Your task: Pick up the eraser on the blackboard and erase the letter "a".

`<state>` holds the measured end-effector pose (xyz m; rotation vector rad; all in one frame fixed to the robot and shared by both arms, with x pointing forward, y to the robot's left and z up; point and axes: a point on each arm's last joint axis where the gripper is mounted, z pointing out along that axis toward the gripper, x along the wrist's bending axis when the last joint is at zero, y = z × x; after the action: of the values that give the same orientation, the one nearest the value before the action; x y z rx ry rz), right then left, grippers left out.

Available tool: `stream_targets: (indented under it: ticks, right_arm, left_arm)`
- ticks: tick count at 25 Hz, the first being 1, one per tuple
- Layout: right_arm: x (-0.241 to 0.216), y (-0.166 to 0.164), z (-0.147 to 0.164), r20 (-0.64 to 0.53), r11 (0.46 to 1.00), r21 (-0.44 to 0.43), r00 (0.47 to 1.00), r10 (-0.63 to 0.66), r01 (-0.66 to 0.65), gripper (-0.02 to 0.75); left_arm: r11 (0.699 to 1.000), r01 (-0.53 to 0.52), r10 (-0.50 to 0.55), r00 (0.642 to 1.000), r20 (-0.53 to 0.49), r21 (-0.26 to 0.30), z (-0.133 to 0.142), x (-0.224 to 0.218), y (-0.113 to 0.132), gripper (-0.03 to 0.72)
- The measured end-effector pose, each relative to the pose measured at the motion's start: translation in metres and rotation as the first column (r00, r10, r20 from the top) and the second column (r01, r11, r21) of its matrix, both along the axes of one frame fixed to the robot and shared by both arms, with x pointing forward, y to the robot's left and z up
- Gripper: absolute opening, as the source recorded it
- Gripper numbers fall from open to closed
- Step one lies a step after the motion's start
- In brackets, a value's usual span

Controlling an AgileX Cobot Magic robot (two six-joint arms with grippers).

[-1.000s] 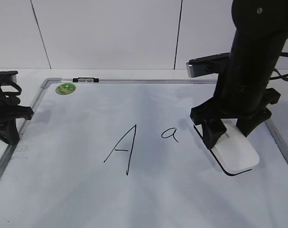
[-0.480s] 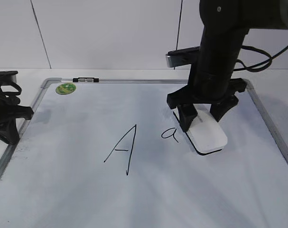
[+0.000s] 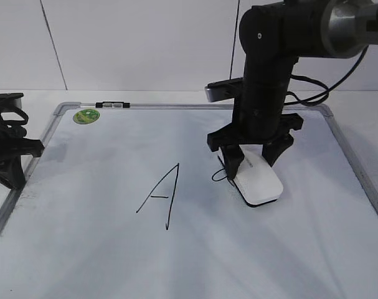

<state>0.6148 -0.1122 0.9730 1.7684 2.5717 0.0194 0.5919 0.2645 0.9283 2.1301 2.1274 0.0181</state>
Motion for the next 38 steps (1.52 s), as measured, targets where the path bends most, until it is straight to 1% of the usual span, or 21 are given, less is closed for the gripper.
stream_targets:
  ticks: [3, 9, 24, 33, 38]
  right_arm:
    - [0.005, 0.003, -0.002, 0.007, 1.0, 0.003, 1.0, 0.002, -0.002, 0.559]
    - [0.009, 0.005, -0.017, -0.019, 1.0, -0.01, 1.0, 0.002, -0.003, 0.559]
    - [0.01, 0.008, -0.018, -0.031, 1.0, -0.002, 0.999, 0.017, -0.017, 0.559]
    - [-0.006, 0.039, -0.018, -0.028, 0.994, 0.0, 0.994, 0.105, -0.105, 0.559]
    - [-0.01, 0.045, -0.018, -0.026, 0.992, -0.006, 0.991, 0.128, -0.128, 0.559]
  left_arm:
    - [1.0, 0.0, 0.0, 1.0, 0.0, 0.0, 0.0, 0.0, 0.0, 0.016]
    - [1.0, 0.0, 0.0, 1.0, 0.0, 0.0, 0.0, 0.0, 0.0, 0.016]
    - [1.0, 0.0, 0.0, 1.0, 0.0, 0.0, 0.0, 0.0, 0.0, 0.016]
    - [1.0, 0.0, 0.0, 1.0, 0.0, 0.0, 0.0, 0.0, 0.0, 0.016]
    - [1.0, 0.0, 0.0, 1.0, 0.0, 0.0, 0.0, 0.0, 0.0, 0.016]
